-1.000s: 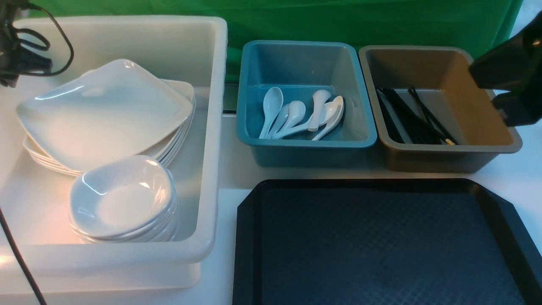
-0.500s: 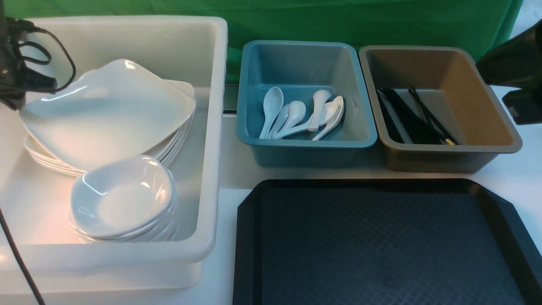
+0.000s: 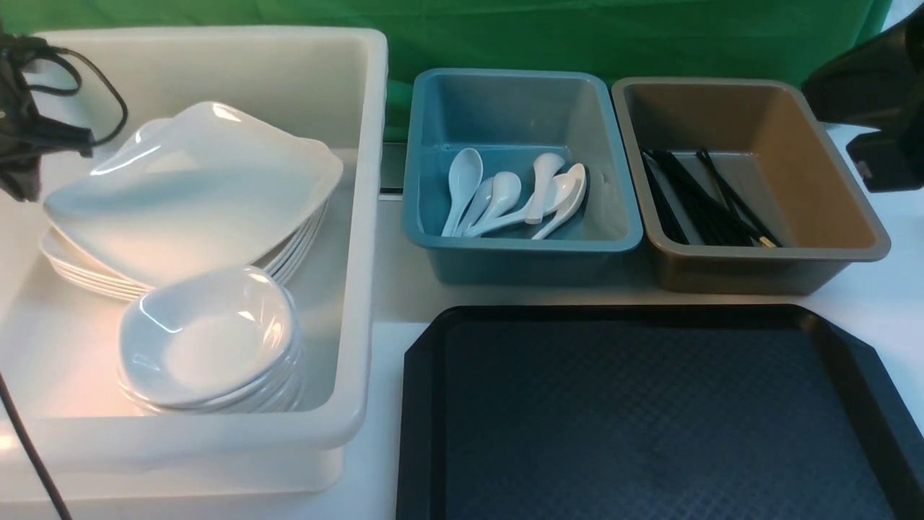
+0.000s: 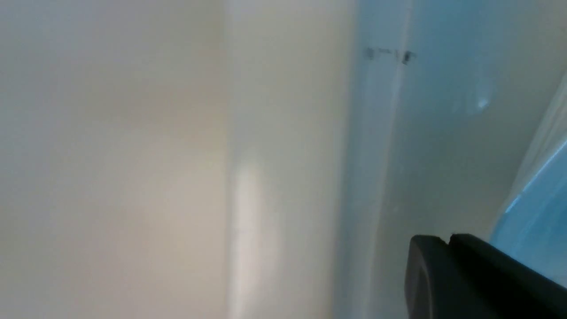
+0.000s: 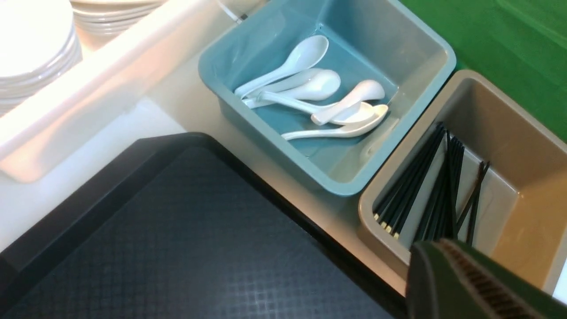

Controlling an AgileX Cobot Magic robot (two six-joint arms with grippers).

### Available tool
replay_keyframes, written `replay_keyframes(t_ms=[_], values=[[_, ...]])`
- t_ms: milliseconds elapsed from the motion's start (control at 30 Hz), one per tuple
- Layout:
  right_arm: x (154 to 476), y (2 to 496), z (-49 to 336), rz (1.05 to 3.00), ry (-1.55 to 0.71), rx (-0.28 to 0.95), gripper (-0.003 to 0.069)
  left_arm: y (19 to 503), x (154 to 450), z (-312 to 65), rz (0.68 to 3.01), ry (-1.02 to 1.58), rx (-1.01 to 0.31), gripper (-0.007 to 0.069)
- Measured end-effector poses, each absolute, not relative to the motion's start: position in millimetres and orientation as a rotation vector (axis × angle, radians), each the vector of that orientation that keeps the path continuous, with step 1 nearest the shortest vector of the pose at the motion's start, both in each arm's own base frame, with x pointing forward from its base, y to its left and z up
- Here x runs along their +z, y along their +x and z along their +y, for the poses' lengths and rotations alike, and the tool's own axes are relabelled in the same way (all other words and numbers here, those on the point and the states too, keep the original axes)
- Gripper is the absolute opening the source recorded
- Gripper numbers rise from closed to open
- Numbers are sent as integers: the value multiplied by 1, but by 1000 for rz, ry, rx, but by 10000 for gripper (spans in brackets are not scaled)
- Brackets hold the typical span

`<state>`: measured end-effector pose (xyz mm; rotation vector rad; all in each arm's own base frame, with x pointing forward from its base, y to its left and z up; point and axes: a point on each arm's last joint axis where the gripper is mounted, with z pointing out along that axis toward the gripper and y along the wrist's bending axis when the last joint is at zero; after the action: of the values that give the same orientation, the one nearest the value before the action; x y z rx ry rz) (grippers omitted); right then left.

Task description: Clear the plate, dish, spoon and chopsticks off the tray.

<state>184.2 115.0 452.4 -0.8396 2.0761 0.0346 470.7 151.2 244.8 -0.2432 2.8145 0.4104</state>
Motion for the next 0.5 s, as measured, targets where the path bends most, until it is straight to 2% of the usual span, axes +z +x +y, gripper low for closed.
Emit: replay_keyframes(t_ms=[133, 367, 500], values=[[452, 184, 115, 2075, -841, 34, 24, 470, 259, 155, 2750, -229, 465, 17], [453, 185, 115, 2065, -841, 35, 24, 486, 252, 146, 2646, -188, 301, 17], [453, 185, 116, 2062, -840, 36, 24, 489, 243, 146, 2653, -167, 295, 17]])
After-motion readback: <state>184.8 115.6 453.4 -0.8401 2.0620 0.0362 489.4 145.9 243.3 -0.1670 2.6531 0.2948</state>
